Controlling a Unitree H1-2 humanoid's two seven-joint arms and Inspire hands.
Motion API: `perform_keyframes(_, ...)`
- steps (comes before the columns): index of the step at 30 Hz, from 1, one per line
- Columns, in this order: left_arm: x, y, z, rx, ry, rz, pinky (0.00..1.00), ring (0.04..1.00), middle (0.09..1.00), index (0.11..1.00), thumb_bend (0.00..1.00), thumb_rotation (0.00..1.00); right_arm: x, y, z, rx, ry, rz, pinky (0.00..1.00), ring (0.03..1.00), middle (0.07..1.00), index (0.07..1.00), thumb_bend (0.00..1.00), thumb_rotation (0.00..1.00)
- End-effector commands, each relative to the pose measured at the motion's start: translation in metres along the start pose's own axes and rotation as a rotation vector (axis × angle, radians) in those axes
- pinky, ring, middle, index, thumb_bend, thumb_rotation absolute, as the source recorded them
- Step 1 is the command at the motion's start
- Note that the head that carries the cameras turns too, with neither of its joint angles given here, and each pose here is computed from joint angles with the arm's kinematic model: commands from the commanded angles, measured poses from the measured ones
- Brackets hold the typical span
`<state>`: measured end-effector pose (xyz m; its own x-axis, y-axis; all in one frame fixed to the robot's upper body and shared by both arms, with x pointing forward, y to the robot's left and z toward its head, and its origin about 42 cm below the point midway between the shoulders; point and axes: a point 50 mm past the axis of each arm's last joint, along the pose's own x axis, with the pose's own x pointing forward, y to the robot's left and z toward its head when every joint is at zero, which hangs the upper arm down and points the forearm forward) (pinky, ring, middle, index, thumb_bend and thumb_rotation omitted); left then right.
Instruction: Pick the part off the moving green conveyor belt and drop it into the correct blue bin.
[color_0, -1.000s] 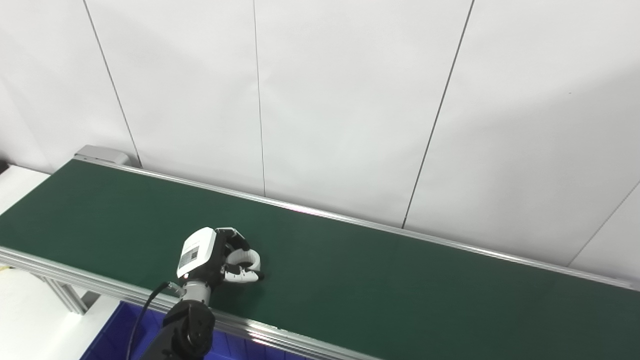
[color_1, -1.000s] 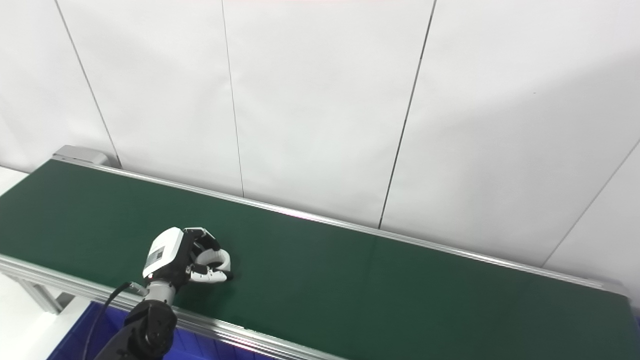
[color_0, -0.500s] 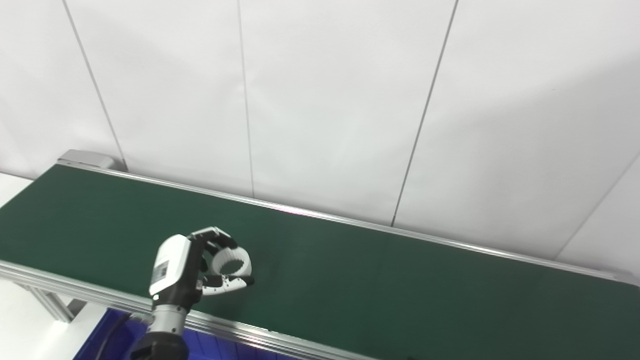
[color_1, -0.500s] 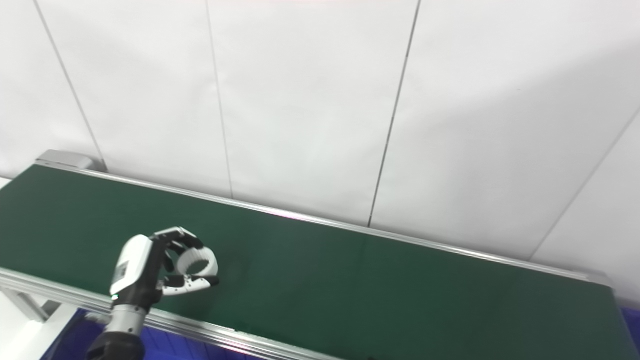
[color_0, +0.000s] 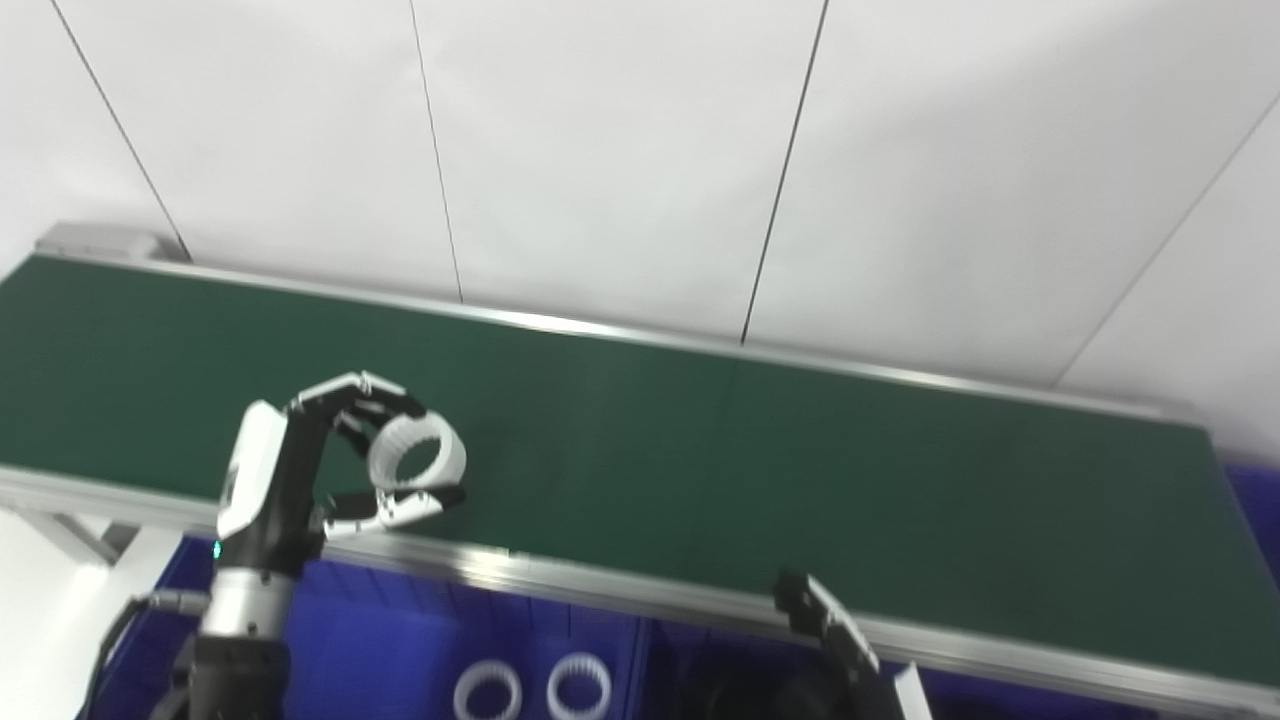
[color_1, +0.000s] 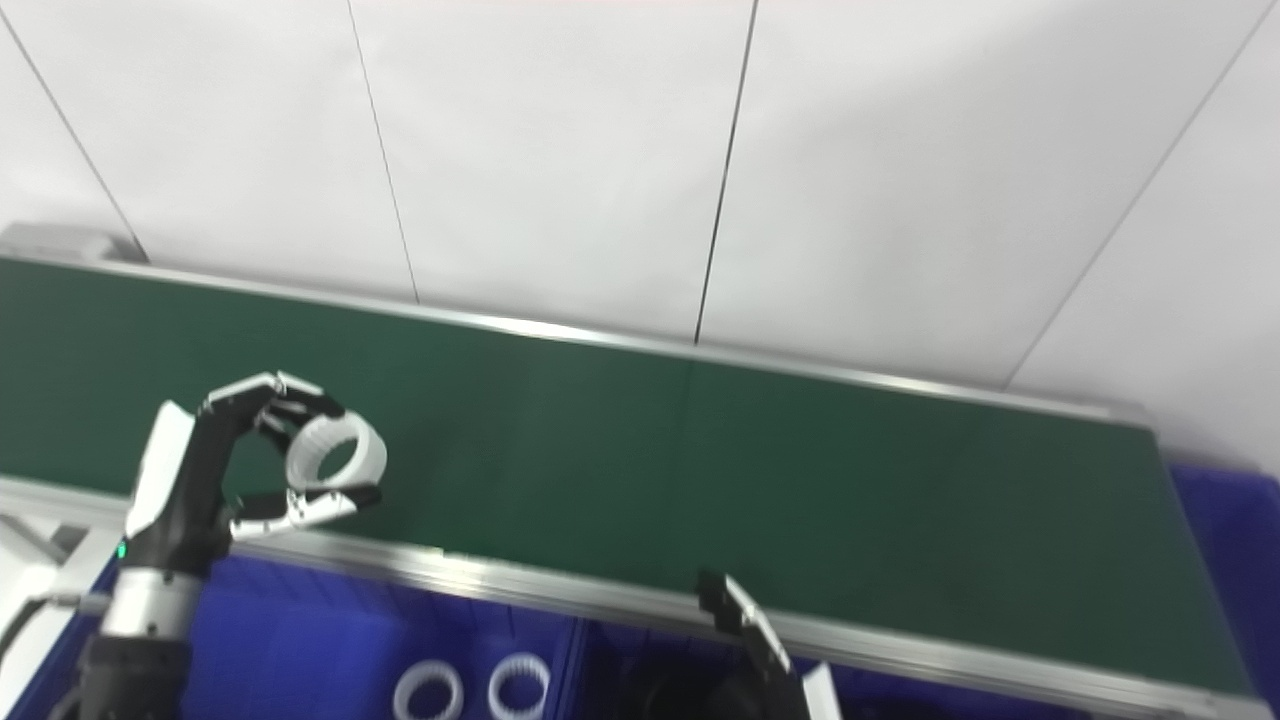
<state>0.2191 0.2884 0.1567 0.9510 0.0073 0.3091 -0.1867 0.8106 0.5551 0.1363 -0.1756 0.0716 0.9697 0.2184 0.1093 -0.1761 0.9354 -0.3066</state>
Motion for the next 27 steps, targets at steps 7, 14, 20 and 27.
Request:
perform_keyframes(7, -0.021, -0.001, 0.002, -0.027, -0.034, -0.095, 0.25, 0.445, 0.491, 0.484, 0.50, 0.00, 0.007, -0.005, 0.016, 0.022, -0.025, -0.021, 0.76, 0.797, 0.835, 0.869, 0.96, 0.39)
perform_keyframes(14, -0.042, -0.018, -0.010, -0.047, -0.010, -0.180, 0.29, 0.424, 0.494, 0.495, 0.50, 0.00, 0.010, -0.007, 0.018, 0.019, -0.020, -0.024, 0.76, 0.808, 0.842, 0.869, 0.96, 0.39)
perform_keyframes(20, -0.060, -0.032, -0.014, -0.037, 0.023, -0.242, 0.42, 0.472, 0.486, 0.480, 0.48, 0.00, 0.011, -0.007, 0.019, 0.024, -0.019, -0.023, 0.76, 0.806, 0.838, 0.864, 0.97, 0.39)
perform_keyframes(27, -0.069, -0.040, -0.017, 0.125, 0.031, -0.372, 0.41, 0.473, 0.484, 0.496, 0.48, 0.00, 0.011, -0.006, 0.020, 0.035, -0.014, -0.022, 0.78, 0.817, 0.845, 0.869, 0.97, 0.38)
